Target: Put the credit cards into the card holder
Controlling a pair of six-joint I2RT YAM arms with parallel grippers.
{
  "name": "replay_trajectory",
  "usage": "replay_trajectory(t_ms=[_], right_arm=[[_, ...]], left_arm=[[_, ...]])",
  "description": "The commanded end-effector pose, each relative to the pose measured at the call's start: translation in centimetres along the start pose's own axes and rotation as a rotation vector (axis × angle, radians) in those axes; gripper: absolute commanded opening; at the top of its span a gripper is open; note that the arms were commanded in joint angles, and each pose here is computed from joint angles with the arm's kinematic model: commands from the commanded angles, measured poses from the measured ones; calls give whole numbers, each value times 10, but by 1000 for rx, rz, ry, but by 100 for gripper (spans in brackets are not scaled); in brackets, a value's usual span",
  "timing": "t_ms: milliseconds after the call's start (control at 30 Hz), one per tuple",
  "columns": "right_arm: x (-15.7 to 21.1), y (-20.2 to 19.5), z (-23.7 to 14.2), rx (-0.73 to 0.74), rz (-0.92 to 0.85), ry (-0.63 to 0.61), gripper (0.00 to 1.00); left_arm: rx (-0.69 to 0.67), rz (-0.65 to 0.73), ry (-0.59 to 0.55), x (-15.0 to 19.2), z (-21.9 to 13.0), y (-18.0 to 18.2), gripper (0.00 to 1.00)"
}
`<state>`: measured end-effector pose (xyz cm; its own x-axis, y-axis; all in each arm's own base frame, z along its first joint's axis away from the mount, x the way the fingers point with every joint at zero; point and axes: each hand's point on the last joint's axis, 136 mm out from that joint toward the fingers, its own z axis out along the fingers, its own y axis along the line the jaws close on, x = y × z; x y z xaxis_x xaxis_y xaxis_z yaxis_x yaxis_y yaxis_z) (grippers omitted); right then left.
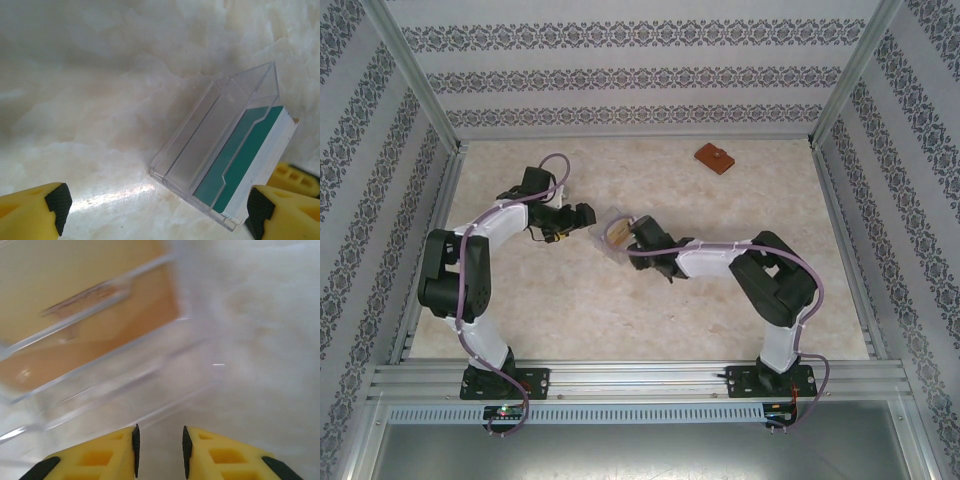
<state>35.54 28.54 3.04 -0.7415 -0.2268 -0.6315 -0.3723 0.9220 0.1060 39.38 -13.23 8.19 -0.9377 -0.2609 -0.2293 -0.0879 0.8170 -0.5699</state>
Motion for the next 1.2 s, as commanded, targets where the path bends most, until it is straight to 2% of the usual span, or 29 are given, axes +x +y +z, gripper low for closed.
replay_trajectory(t_ms=[0,67,133,233,367,467,600,700,867,1033,1167], right_arm=[[-26,-19,8,-34,96,-41,33],[-30,-20,9,-111,163,-25,32],[-29,-17,0,-149,161,-31,34],[-18,-2,-17,-170,50,-25,50],[5,30,-29,-110,-182,-17,78],[12,44,-24,-75,-251,-15,85],[10,41,-6,12,-251,0,87],[3,23,5,126,-169,-21,87],[-17,-19,-5,261,-36,-83,88],[-23,-58,-5,228,147,-68,88],[-29,-39,-17,83,149,-95,88]], left_arm=[[68,5,-90,-16,-14,-18,93],[54,-2,-114,-17,-16,-14,93],[47,-11,-120,-18,-19,-11,93],[25,-2,-133,-18,-23,-8,93],[25,-13,-133,-22,-20,-7,94],[44,-18,-131,-26,-16,-11,94],[51,-32,-126,-28,-14,-12,94],[45,-22,-130,-26,-17,-11,94],[22,-22,-134,-20,-22,-7,95],[3,-21,-151,-14,-24,-1,95],[30,-27,-137,-5,-23,-3,95]])
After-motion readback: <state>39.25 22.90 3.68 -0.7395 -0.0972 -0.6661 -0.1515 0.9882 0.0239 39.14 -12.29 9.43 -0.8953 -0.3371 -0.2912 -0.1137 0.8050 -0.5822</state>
